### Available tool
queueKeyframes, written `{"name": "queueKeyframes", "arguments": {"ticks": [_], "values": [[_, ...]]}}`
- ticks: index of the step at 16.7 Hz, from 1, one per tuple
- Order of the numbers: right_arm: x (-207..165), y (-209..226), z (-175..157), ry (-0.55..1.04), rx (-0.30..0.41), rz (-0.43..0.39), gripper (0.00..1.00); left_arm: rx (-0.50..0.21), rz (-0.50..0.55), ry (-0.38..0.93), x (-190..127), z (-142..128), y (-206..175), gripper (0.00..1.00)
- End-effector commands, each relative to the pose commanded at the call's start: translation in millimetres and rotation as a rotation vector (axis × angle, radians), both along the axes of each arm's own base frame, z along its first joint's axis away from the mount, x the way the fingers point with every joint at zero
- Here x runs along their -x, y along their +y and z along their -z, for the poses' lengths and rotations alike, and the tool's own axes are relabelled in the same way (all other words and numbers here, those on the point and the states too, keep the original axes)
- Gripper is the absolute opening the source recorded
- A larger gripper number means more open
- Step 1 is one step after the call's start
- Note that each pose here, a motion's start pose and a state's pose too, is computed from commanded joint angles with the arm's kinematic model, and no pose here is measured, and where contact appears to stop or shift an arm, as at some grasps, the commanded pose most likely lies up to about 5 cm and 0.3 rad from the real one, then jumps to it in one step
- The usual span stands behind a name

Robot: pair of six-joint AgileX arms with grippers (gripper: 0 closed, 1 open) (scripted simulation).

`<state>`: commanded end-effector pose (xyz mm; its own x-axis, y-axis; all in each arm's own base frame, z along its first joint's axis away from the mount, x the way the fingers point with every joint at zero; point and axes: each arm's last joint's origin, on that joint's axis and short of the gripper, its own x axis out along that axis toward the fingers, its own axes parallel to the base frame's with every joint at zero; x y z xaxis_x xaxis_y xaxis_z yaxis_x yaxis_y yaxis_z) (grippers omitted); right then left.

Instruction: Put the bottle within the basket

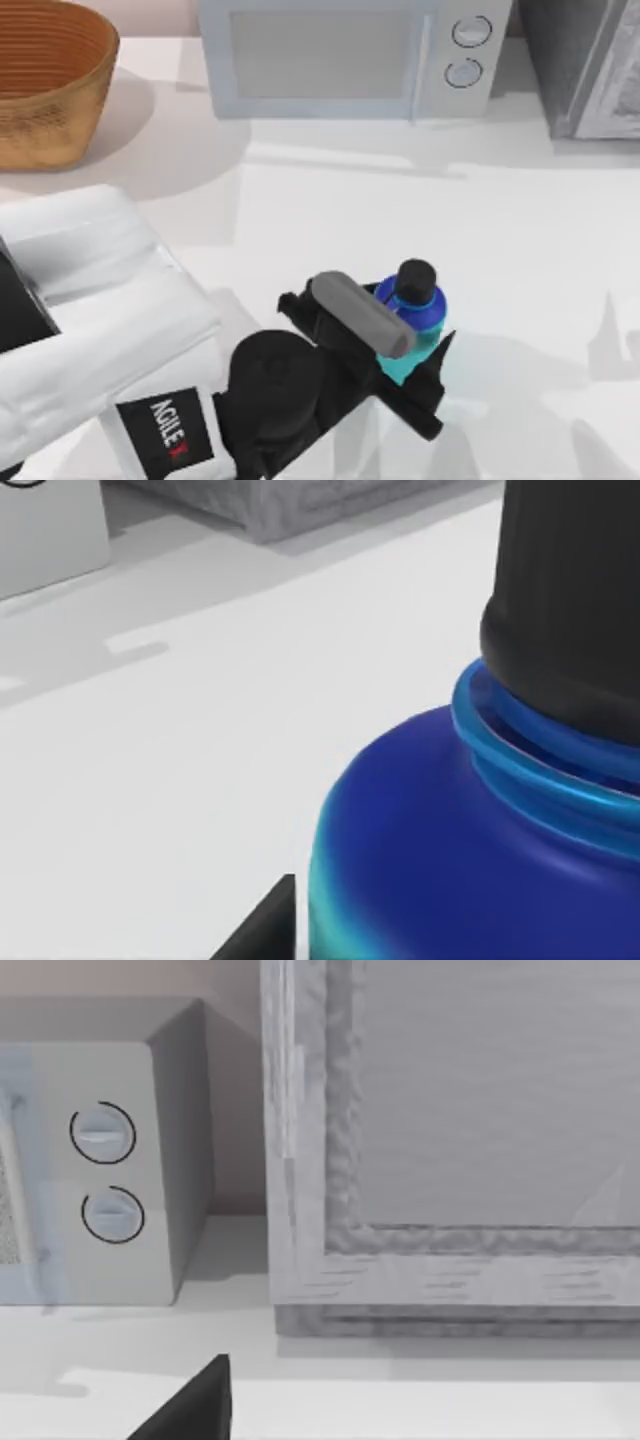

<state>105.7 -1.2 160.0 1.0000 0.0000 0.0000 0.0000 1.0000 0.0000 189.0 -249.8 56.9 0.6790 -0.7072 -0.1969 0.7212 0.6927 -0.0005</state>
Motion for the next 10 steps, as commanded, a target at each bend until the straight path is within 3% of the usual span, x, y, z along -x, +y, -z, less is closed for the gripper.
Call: {"name": "queueKeyframes", "arguments": {"ticks": [8,10], "values": [[0.0,0.0,0.0,0.0,0.0,0.0,1.0,0.0,0.0,0.0,0.0,0.0,0.0,0.02],[0.0,0.0,0.0,0.0,0.0,0.0,1.0,0.0,0.0,0.0,0.0,0.0,0.0,0.0]]}}
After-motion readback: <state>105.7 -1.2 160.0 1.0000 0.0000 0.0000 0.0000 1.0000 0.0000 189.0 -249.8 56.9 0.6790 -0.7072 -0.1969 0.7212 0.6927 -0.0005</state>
